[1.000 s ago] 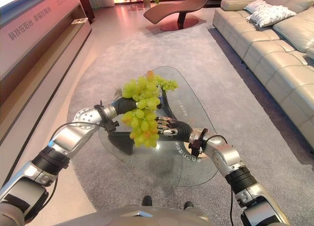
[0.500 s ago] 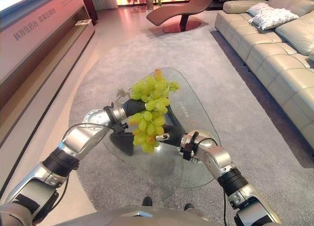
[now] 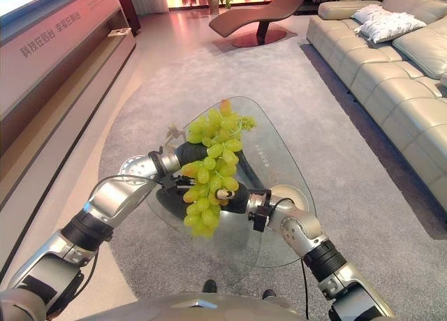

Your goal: Pick up fruits into the plate

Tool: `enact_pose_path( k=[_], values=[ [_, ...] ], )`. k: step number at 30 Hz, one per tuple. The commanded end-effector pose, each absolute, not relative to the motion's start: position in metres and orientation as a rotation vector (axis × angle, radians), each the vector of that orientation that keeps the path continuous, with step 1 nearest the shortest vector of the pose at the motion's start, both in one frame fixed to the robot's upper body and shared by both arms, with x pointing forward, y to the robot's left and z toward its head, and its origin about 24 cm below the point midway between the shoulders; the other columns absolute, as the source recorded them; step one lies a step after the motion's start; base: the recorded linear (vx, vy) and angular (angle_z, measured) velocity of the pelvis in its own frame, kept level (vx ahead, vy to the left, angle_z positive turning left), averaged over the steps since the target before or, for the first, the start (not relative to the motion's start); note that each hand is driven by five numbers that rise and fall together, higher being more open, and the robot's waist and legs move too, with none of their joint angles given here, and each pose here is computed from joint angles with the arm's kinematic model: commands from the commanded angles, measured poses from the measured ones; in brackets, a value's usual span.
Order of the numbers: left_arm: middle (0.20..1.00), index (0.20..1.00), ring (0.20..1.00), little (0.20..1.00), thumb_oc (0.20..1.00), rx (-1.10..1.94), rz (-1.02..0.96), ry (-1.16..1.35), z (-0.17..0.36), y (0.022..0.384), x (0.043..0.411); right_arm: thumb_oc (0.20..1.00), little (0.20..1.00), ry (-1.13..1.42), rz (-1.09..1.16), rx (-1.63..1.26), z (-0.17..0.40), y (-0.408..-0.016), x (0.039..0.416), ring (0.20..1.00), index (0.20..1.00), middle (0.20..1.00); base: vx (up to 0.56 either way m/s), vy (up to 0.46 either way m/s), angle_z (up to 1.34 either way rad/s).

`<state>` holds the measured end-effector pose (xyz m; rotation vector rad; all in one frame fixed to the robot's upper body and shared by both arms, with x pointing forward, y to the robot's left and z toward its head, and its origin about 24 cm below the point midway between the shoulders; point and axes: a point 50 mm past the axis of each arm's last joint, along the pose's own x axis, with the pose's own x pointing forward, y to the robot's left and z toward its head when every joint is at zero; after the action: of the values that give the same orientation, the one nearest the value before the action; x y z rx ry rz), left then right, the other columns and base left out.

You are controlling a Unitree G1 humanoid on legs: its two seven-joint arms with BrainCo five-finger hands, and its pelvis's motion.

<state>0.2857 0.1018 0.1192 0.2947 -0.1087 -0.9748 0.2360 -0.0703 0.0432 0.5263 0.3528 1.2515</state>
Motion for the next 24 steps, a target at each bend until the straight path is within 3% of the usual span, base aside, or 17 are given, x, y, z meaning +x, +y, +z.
enact_pose_path(
  k=[1, 22, 23, 24],
  values=[
    [0.200, 0.200, 0.200, 0.200, 0.200, 0.261, -0.996, -0.218, 0.139, 0.091, 0.290, 0.200, 0.200, 0.207, 1.361, 0.661, 0.068, -0.053, 0.230, 0.200, 0.200, 0.200, 0.00, 0.000, 0.00],
    [0.200, 0.200, 0.200, 0.200, 0.200, 0.252, -0.965, -0.192, 0.135, 0.096, 0.292, 0.200, 0.200, 0.205, 1.283, 0.661, 0.065, -0.059, 0.235, 0.200, 0.200, 0.200, 0.00, 0.000, 0.00],
    [0.347, 0.347, 0.347, 0.347, 0.347, 0.245, -0.954, -0.178, 0.133, 0.098, 0.292, 0.200, 0.200, 0.206, 1.260, 0.641, 0.063, -0.062, 0.236, 0.200, 0.200, 0.200, 0.00, 0.000, 0.00],
    [0.937, 0.937, 0.937, 0.937, 0.937, 0.243, -0.944, -0.170, 0.131, 0.099, 0.293, 0.200, 0.200, 0.208, 1.242, 0.624, 0.062, -0.064, 0.237, 0.200, 0.200, 0.200, 0.00, 0.000, 0.00]
  ],
)
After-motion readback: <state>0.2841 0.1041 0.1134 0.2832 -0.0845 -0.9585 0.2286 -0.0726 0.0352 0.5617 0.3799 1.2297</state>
